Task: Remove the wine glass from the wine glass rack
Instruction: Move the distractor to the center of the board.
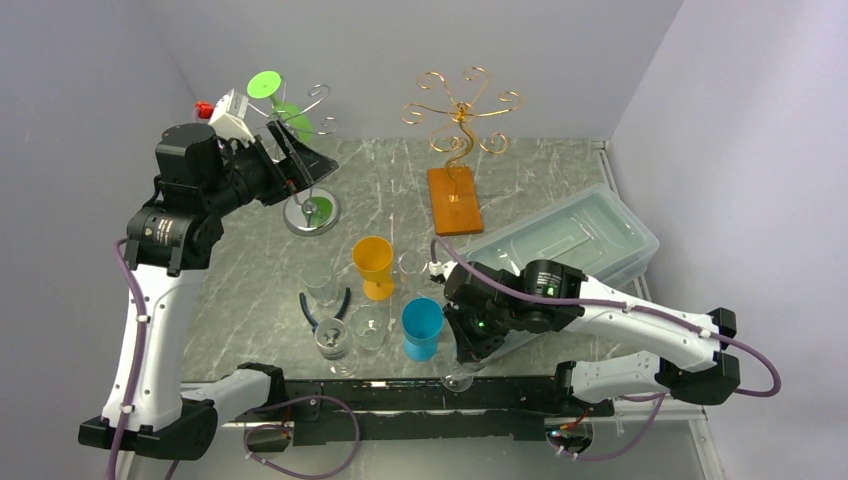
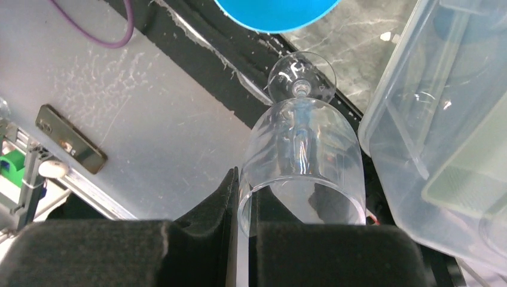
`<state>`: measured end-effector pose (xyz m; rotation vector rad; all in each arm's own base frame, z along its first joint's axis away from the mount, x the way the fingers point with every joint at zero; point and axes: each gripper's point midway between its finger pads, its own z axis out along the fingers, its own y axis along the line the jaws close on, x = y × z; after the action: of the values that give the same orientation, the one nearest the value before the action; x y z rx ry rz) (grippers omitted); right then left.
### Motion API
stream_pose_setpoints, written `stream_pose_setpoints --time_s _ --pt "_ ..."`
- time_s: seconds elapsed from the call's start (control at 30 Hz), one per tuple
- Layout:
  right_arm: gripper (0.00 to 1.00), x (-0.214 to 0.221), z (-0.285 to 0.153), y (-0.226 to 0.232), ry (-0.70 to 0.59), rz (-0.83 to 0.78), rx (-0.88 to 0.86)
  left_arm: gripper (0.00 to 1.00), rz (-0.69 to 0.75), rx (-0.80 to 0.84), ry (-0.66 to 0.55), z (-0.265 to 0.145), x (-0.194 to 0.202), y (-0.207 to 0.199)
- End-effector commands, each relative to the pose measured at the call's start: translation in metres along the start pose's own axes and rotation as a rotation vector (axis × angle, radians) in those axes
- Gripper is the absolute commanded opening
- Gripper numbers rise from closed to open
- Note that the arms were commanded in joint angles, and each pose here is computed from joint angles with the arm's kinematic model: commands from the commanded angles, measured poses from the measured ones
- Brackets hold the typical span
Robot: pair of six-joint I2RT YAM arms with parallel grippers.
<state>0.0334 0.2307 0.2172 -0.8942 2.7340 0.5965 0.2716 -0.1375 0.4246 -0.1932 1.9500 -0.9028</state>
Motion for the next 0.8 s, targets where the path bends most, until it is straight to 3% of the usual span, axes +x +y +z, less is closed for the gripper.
stream_pose_setpoints --time_s 0.0,0.77 --pt "0.0 -0.023 0.009 0.009 -0.112 0.015 -0.016 0.99 0.031 0.021 -0.044 -0.006 -0.007 -0.006" --pt "0.0 -0.032 0.054 -0.009 -0.105 -0.003 0.137 0.99 0.021 0.014 -0.036 -0.003 -0.001 0.001"
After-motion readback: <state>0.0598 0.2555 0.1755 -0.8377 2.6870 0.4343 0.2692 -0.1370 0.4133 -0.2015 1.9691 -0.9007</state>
